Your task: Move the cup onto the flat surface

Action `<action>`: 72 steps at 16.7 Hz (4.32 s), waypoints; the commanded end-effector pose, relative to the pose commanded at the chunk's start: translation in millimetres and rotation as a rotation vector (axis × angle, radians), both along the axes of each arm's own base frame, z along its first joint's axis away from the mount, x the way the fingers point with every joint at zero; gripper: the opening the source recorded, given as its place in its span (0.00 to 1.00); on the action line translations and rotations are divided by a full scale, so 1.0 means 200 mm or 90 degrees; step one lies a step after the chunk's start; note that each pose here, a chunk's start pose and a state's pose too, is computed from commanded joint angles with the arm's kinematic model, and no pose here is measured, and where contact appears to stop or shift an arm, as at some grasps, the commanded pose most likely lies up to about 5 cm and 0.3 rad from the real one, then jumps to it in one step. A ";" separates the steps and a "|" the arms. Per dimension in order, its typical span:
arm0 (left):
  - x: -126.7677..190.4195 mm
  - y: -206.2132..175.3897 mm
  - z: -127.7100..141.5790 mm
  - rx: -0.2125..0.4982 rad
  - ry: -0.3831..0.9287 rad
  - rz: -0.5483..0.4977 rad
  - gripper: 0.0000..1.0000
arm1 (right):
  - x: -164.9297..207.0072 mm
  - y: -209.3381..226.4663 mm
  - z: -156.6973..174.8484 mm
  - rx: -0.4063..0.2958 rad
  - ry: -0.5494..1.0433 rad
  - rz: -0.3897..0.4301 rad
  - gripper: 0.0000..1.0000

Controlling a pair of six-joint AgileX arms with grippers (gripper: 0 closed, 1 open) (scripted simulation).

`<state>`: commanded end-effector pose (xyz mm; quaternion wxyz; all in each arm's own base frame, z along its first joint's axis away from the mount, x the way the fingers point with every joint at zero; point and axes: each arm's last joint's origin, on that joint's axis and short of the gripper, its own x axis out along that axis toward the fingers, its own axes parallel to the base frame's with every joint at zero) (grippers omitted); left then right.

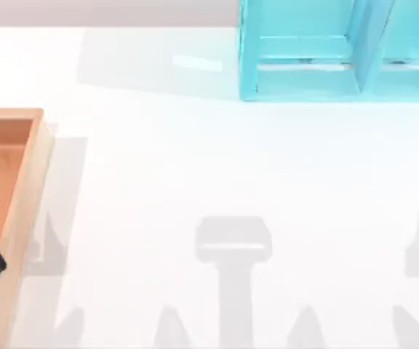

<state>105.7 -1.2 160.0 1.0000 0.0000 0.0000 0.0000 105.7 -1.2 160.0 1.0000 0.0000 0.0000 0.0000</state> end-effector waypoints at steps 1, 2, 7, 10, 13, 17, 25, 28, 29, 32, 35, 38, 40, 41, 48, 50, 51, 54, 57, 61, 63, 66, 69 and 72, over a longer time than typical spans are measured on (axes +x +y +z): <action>0.00 0.00 0.00 0.000 0.000 0.000 1.00 | 0.00 0.00 0.00 0.000 0.000 0.000 1.00; 0.00 0.00 0.00 0.000 0.001 0.000 1.00 | 0.00 0.00 0.00 0.000 0.000 0.000 1.00; 0.01 0.02 0.13 0.024 0.100 0.021 1.00 | 0.00 0.00 0.00 0.000 0.000 0.000 1.00; 0.07 0.05 0.26 0.044 0.242 0.038 1.00 | 0.00 0.00 0.00 0.000 0.000 0.000 1.00; 0.20 0.10 0.36 0.055 0.445 0.046 1.00 | 0.00 0.00 0.00 0.000 0.000 0.000 1.00; 0.42 0.19 0.42 0.050 0.701 0.038 1.00 | 0.00 0.00 0.00 0.000 0.000 0.000 1.00; 0.75 0.38 0.44 0.013 0.982 -0.004 1.00 | 0.00 0.00 0.00 0.000 0.000 0.000 1.00; 0.77 0.40 0.44 0.010 0.999 -0.008 1.00 | 0.00 0.00 0.00 0.000 0.000 0.000 1.00; 0.77 0.40 0.44 0.010 0.999 -0.008 1.00 | 0.00 0.00 0.00 0.000 0.000 0.000 1.00; 0.77 0.39 0.44 0.012 0.997 -0.009 1.00 | 0.00 0.00 0.00 0.000 0.000 0.000 1.00; 0.78 0.40 0.34 0.009 1.002 -0.009 1.00 | 0.00 0.00 0.00 0.000 0.000 0.000 1.00; 0.79 0.40 0.17 0.010 0.996 -0.007 1.00 | 0.00 0.00 0.00 0.000 0.000 0.000 1.00; 0.79 0.40 0.06 0.011 0.993 -0.006 1.00 | 0.00 0.00 0.00 0.000 0.000 0.000 1.00; 0.79 0.40 0.01 0.011 0.994 -0.007 1.00 | 0.00 0.00 0.00 0.000 0.000 0.000 1.00; 0.77 0.40 -0.06 0.010 0.999 -0.008 0.92 | 0.00 0.00 0.00 0.000 0.000 0.000 1.00; 0.77 0.40 -0.06 0.010 0.999 -0.008 0.77 | 0.00 0.00 0.00 0.000 0.000 0.000 1.00; 0.77 0.40 -0.06 0.010 0.999 -0.008 0.70 | 0.00 0.00 0.00 0.000 0.000 0.000 1.00; 0.77 0.40 -0.06 0.010 0.999 -0.008 0.47 | 0.00 0.00 0.00 0.000 0.000 0.000 1.00; 0.77 0.40 -0.06 0.010 0.999 -0.008 0.25 | 0.00 0.00 0.00 0.000 0.000 0.000 1.00; 0.77 0.40 -0.06 0.010 0.999 -0.008 0.00 | 0.00 0.00 0.00 0.000 0.000 0.000 1.00; 0.77 0.40 -0.06 0.010 0.999 -0.008 0.00 | 0.00 0.00 0.00 0.000 0.000 0.000 1.00; 0.77 0.40 -0.06 0.010 0.999 -0.008 0.00 | 0.00 0.00 0.00 0.000 0.000 0.000 1.00; 0.77 0.40 -0.06 0.011 0.997 -0.009 0.00 | 0.00 0.00 0.00 0.000 0.000 0.000 1.00; 0.79 0.42 -0.01 -0.003 0.972 0.020 0.00 | 0.00 0.00 0.00 0.000 0.000 0.000 1.00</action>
